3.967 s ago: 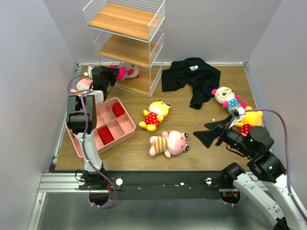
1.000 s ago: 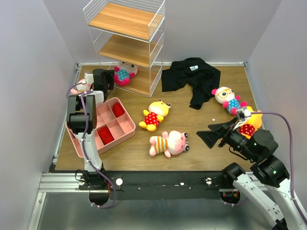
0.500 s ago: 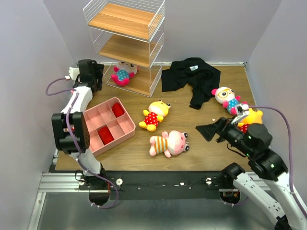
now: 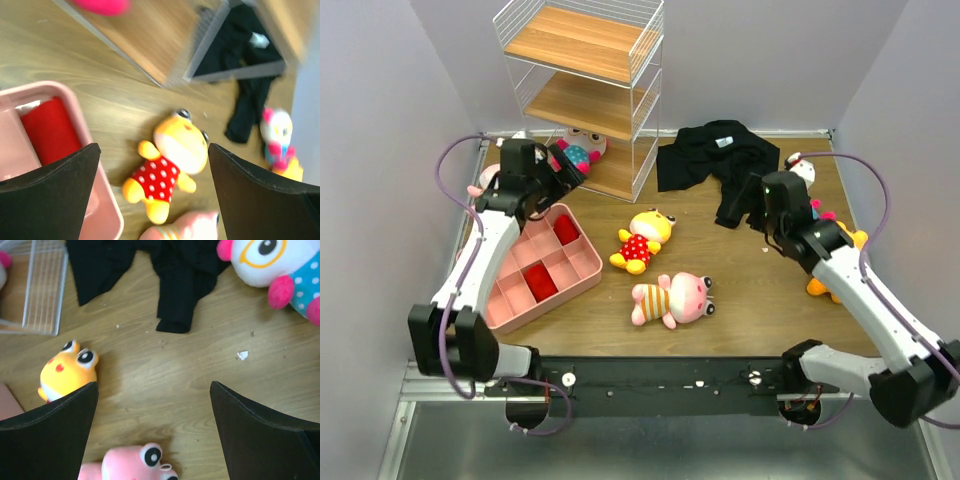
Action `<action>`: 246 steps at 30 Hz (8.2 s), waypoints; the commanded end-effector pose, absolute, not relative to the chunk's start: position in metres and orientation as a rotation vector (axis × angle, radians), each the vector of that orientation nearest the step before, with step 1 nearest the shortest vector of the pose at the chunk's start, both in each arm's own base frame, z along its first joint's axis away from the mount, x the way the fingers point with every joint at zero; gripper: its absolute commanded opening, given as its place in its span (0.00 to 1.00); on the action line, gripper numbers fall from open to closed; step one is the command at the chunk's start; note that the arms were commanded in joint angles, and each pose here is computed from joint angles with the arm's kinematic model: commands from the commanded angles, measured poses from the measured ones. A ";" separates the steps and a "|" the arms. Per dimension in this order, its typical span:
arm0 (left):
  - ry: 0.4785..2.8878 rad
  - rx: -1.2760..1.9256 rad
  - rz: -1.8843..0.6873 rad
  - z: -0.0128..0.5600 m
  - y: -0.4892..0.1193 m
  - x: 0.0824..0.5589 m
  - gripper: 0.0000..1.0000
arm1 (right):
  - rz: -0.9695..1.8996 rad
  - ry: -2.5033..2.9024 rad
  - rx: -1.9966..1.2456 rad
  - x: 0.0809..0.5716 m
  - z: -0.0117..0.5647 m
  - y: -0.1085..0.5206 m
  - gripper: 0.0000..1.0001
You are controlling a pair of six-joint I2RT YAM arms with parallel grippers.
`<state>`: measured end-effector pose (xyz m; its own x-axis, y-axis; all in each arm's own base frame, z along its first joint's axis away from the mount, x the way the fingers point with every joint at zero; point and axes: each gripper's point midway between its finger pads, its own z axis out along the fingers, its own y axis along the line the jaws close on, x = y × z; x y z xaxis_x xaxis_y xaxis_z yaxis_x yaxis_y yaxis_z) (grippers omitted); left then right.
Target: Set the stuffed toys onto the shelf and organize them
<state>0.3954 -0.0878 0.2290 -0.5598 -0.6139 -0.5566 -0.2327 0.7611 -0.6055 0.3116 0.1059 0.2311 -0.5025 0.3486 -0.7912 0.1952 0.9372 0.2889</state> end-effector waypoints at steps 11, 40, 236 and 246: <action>2.076 -0.026 -0.937 0.263 -0.192 0.322 0.99 | -0.196 2.194 0.465 0.395 0.177 -0.040 0.92; 2.080 -0.068 -1.022 0.253 -0.193 0.323 0.98 | -0.020 2.528 -0.061 0.484 0.106 -0.065 0.41; 1.844 -0.901 -0.794 0.132 -0.155 0.549 0.66 | 0.827 1.092 0.939 0.167 0.352 -0.002 1.00; 1.926 -0.980 -0.621 0.129 -0.135 0.533 0.76 | 0.829 1.076 0.941 0.154 0.359 -0.006 1.00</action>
<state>0.5390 -0.1512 0.1048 -0.3585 -0.8393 -0.4087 -0.3429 0.5256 -0.7786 0.1700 0.0054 0.3467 0.2220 0.9114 -0.3465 -0.0919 0.3733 0.9231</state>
